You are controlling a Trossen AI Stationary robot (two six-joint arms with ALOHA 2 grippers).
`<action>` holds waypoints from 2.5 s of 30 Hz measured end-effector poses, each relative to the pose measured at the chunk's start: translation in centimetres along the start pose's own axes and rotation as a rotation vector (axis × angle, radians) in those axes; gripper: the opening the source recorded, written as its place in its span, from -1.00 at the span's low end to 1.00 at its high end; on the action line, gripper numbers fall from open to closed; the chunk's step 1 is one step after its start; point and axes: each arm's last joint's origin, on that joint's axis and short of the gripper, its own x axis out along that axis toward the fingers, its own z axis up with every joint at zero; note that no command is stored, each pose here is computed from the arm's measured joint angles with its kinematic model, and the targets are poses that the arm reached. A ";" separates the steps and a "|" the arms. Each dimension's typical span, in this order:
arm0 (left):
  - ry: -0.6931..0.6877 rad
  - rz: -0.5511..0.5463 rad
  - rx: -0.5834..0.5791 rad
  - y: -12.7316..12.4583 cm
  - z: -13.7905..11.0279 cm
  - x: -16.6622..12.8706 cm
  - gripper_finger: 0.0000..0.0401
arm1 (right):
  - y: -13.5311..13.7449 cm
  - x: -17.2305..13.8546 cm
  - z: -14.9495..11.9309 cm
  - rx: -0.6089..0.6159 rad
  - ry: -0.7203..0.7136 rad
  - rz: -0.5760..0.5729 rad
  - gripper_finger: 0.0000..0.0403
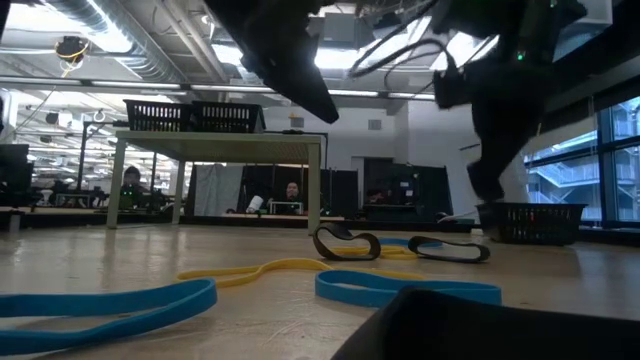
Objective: Pick & Place Office Desk Supplies
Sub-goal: Put the black rubber band into the black bin
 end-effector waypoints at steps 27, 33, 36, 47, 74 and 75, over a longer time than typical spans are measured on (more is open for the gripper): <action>0.007 0.200 -0.021 6.0 1.1 3.2 -0.33 | -9.8 -1.1 -2.3 0.304 0.023 -0.446 -0.67; 0.004 0.193 -0.020 5.7 1.1 3.0 -0.33 | -9.9 -1.1 -2.3 0.306 0.024 -0.447 -0.26; 0.003 0.164 -0.021 5.3 1.1 2.9 -0.33 | -9.9 -1.1 -2.3 0.300 0.026 -0.446 -0.08; 0.026 -0.067 0.007 3.2 0.8 2.1 -0.32 | -9.0 -1.1 -2.5 0.276 0.041 -0.393 -0.07; 0.119 -0.071 0.036 2.2 -0.4 1.4 -0.32 | 6.3 0.2 -3.4 -0.060 -0.350 0.264 -0.25; 0.137 -0.070 0.042 2.1 -0.6 1.3 -0.32 | 6.6 0.7 -3.4 -0.069 -0.339 0.271 -0.19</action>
